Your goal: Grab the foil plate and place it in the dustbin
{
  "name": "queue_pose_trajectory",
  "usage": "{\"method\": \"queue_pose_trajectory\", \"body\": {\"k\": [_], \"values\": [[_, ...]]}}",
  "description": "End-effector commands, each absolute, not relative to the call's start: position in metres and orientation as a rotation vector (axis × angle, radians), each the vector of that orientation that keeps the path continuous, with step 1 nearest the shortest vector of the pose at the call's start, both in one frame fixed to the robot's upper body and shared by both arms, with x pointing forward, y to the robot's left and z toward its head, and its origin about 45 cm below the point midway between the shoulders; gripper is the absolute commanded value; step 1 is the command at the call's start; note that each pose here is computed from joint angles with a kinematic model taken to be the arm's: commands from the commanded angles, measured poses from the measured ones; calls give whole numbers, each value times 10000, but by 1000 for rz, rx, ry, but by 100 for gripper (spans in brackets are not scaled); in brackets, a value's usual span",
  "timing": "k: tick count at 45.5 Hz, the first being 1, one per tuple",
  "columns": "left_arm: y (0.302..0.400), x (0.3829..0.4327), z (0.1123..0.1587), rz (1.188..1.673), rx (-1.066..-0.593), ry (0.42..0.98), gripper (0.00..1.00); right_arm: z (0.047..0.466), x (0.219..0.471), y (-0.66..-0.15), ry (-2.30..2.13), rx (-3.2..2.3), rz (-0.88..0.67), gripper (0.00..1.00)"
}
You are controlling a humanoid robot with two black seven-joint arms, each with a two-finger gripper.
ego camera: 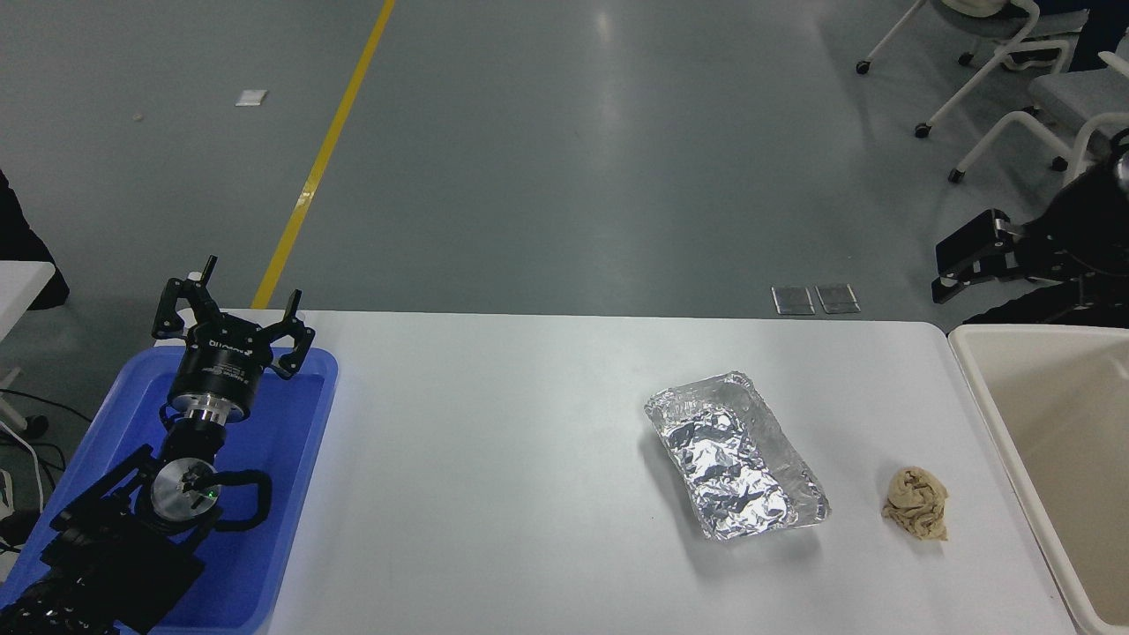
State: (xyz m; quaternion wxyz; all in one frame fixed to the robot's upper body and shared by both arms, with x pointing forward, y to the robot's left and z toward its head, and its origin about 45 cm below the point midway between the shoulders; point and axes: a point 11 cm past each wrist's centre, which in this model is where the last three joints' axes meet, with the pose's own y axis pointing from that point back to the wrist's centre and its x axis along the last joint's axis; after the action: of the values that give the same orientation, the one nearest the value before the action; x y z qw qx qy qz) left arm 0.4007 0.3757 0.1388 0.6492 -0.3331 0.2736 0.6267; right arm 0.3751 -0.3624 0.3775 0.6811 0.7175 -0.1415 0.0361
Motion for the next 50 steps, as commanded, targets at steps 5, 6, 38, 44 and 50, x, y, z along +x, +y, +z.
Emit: {"method": "queue_pose_trajectory", "body": {"k": [5, 6, 38, 44, 50], "values": [[3756, 4007, 1387, 1424, -758, 622, 100, 3343, 3794, -3351, -216, 1625, 98, 100], [3755, 4007, 1387, 1424, -756, 622, 100, 3295, 3818, -3326, -221, 1617, 118, 100], [3758, 4008, 1389, 1424, -758, 621, 100, 1823, 3977, -2884, -199, 1591, 345, 97], [3752, 4009, 1390, 1422, -757, 622, 100, 1608, 3972, -2855, -200, 1581, 364, 94], [3756, 4007, 1387, 1424, -758, 622, 100, 1456, 3914, -2856, -197, 1582, 361, 90]]}}
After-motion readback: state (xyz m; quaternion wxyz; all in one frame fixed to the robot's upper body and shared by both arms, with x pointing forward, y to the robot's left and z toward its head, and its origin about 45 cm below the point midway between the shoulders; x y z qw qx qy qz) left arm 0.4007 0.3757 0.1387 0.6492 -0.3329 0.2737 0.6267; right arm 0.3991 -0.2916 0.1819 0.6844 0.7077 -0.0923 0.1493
